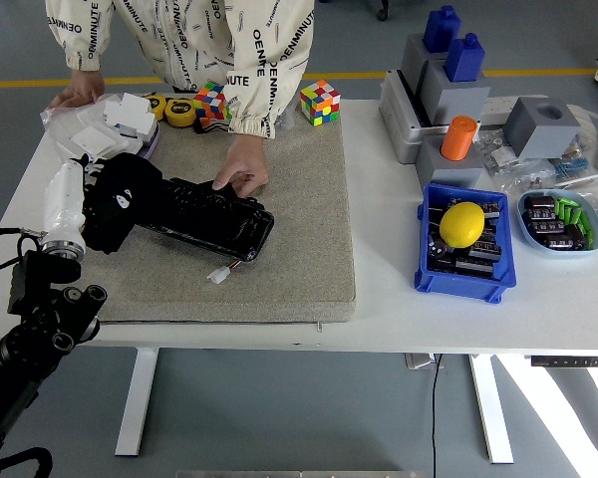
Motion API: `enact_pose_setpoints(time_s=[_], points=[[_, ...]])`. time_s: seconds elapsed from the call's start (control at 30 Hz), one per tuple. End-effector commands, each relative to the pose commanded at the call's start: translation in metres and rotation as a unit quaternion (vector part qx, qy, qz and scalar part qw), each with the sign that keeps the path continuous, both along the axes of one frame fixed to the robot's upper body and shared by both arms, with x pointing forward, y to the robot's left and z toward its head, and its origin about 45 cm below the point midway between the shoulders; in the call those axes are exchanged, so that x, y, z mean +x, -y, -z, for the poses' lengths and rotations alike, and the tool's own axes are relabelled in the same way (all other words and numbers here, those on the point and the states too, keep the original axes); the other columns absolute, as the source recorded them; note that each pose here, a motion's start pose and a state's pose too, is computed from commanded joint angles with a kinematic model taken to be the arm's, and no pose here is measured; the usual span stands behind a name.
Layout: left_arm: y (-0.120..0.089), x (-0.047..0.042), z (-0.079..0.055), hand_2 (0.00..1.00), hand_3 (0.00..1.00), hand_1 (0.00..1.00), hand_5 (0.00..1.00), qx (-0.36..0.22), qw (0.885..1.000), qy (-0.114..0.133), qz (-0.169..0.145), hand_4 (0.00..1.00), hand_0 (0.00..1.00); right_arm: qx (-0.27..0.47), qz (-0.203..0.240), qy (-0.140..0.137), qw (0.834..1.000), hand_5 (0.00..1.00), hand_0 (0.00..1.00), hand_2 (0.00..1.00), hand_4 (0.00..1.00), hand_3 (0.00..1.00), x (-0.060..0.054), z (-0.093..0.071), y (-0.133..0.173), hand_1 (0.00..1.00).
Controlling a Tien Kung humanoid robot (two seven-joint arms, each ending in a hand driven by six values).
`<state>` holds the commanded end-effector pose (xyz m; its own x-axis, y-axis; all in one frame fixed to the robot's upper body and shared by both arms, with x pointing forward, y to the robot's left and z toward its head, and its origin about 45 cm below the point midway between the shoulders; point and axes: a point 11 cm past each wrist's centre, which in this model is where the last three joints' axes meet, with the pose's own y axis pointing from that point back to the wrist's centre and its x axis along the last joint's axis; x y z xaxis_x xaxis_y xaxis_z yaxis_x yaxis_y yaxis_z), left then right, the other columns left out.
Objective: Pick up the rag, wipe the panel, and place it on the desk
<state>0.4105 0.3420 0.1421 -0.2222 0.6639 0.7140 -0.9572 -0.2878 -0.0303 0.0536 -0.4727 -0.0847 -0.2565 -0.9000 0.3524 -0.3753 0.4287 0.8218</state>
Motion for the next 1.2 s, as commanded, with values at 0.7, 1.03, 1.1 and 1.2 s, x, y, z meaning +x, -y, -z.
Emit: enact_pose_setpoints(time_s=[0.7, 1.03, 1.1, 1.2], points=[[0.098, -0.0169, 0.007, 0.302, 0.546, 0.257, 0.002, -0.006, 0.986, -0.021, 0.163, 0.677, 0.273, 0.000, 0.002, 0.001, 1.000, 0.352, 0.540, 0.492, 0.889, 0.521, 0.000, 0.000, 0.000, 0.559], [0.144, -0.0319, 0.005, 0.302, 0.546, 0.257, 0.002, -0.021, 0.972, -0.023, 0.233, 0.677, 0.273, -0.001, 0.001, 0.001, 1.000, 0.352, 0.543, 0.492, 0.891, 0.522, 0.000, 0.000, 0.000, 0.561], [0.150, -0.0338, 0.004, 0.302, 0.546, 0.257, 0.002, -0.024, 0.970, -0.021, 0.242, 0.677, 0.273, -0.001, 0.001, 0.001, 1.000, 0.352, 0.543, 0.492, 0.891, 0.522, 0.000, 0.000, 0.001, 0.561], [0.155, -0.0346, 0.002, 0.302, 0.546, 0.256, 0.002, -0.026, 0.968, -0.020, 0.249, 0.677, 0.273, 0.000, -0.001, 0.003, 1.000, 0.353, 0.543, 0.492, 0.890, 0.522, 0.002, -0.001, 0.000, 0.560]])
